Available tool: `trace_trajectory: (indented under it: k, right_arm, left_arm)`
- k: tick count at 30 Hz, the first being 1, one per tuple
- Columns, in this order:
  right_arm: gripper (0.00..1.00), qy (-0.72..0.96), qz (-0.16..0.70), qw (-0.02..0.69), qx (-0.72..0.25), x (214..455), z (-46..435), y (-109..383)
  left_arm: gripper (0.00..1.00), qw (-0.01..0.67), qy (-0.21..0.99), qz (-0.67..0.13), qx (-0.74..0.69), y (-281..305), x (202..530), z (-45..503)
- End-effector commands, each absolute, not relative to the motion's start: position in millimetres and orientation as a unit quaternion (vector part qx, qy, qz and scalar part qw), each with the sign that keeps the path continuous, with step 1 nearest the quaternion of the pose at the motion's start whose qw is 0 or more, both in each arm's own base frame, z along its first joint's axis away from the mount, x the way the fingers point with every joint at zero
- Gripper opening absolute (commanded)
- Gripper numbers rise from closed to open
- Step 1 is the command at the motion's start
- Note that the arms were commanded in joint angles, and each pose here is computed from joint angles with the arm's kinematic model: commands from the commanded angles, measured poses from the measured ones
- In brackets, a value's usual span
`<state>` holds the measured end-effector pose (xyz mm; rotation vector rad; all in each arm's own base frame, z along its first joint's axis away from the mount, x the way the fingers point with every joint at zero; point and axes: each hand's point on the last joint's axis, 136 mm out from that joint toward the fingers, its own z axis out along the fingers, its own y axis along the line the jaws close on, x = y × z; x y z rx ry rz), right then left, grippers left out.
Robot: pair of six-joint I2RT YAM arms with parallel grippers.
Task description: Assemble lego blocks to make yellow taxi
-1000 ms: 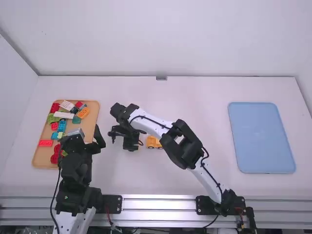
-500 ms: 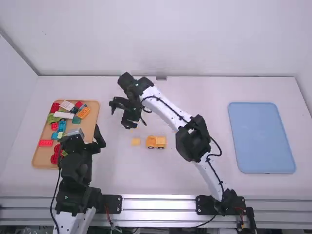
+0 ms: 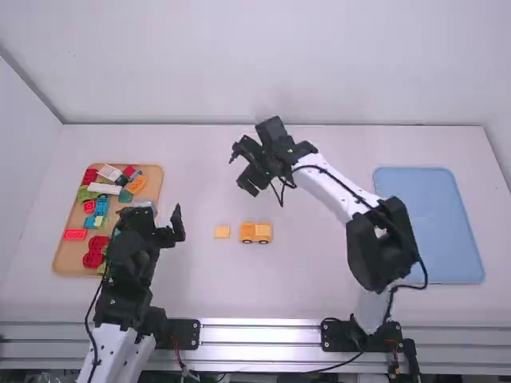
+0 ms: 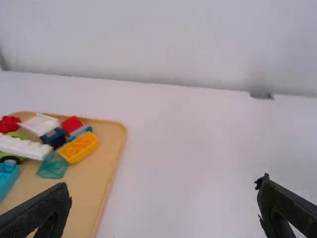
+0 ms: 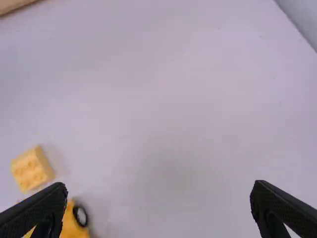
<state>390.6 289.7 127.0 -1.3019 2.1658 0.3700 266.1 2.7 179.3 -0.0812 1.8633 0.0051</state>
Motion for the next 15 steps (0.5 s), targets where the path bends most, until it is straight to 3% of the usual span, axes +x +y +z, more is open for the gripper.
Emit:
trace_trajectory:
  k: [1, 6, 7, 9, 15]
  right_arm:
    - [0.99, 0.796, 0.144, 0.327, -0.488, 369.6, 155.5, 266.1]
    - [0.99, 0.734, 0.217, 0.369, -0.527, 318.5, 187.0, 235.3]
    - [0.99, 0.734, 0.217, 0.369, -0.527, 318.5, 187.0, 235.3]
    - [0.99, 0.697, 0.252, 0.399, -0.539, 299.2, 203.7, 220.3]
    - [0.99, 0.676, 0.252, 0.44, -0.535, 289.2, 209.9, 191.0]
  left_arm:
    - [0.99, 0.593, 0.802, -0.033, 0.066, -28.5, 275.2, 201.2]
    - [0.99, 0.518, 0.831, -0.086, 0.183, -63.9, 286.9, 203.6]
    - [0.99, 0.518, 0.831, -0.086, 0.183, -63.9, 286.9, 203.6]
    - [0.99, 0.452, 0.844, -0.125, 0.26, -86.4, 286.2, 198.6]
    - [0.99, 0.321, 0.865, -0.131, 0.363, -102.9, 292.1, 170.2]
